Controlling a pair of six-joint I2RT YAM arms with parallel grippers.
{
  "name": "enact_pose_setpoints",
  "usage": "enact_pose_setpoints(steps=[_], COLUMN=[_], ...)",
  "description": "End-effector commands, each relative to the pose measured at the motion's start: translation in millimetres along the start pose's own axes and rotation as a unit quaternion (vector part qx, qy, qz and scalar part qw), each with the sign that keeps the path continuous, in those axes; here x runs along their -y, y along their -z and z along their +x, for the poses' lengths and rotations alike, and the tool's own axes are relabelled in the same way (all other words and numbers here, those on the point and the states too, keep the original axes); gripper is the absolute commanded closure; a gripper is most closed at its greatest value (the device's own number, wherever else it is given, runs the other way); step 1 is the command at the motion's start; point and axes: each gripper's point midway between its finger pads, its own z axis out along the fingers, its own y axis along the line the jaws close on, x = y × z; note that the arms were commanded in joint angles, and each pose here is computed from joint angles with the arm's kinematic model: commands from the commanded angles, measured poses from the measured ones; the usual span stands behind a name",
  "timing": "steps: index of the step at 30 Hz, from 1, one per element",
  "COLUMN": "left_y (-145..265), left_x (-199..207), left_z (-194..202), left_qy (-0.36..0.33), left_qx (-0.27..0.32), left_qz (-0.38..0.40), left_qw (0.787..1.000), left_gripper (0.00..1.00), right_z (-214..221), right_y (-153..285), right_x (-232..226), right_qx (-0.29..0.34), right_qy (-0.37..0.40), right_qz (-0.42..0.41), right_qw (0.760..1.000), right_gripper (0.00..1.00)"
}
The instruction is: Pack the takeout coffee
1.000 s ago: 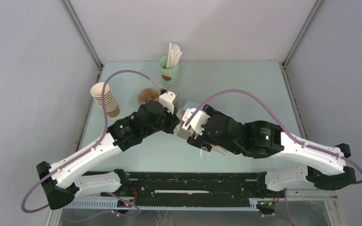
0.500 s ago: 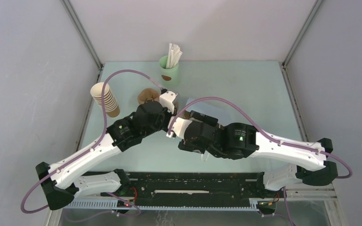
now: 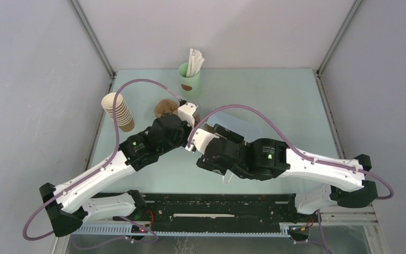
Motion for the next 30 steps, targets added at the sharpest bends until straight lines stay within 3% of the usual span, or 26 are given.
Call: enact_pose_setpoints(steps=[1, 5, 17, 30], left_y=[-1.8, -4.2, -4.6, -0.1], left_x=[-4.4, -3.5, -4.6, 4.4], left_z=[-1.7, -1.6, -4.0, -11.3], left_qy=[0.018, 0.037, 0.072, 0.072], left_qx=[0.006, 0.001, -0.018, 0.010], left_qz=[-0.015, -0.020, -0.042, -0.008], left_qw=[1.000, 0.999, 0.996, 0.997], left_gripper=[1.00, 1.00, 1.00, 1.00], right_z=[-32.0, -35.8, -11.0, 17.7], right_y=[34.5, 41.5, 62.3, 40.0], right_x=[7.5, 11.0, 14.7, 24.4], right_qx=[0.074, 0.083, 0.079, 0.083], right_qy=[-0.125, -0.185, -0.243, -0.302], right_qz=[-0.018, -0.011, 0.013, 0.033], right_qw=[0.989, 0.979, 0.967, 0.949], right_gripper=[0.25, 0.26, 0.25, 0.26])
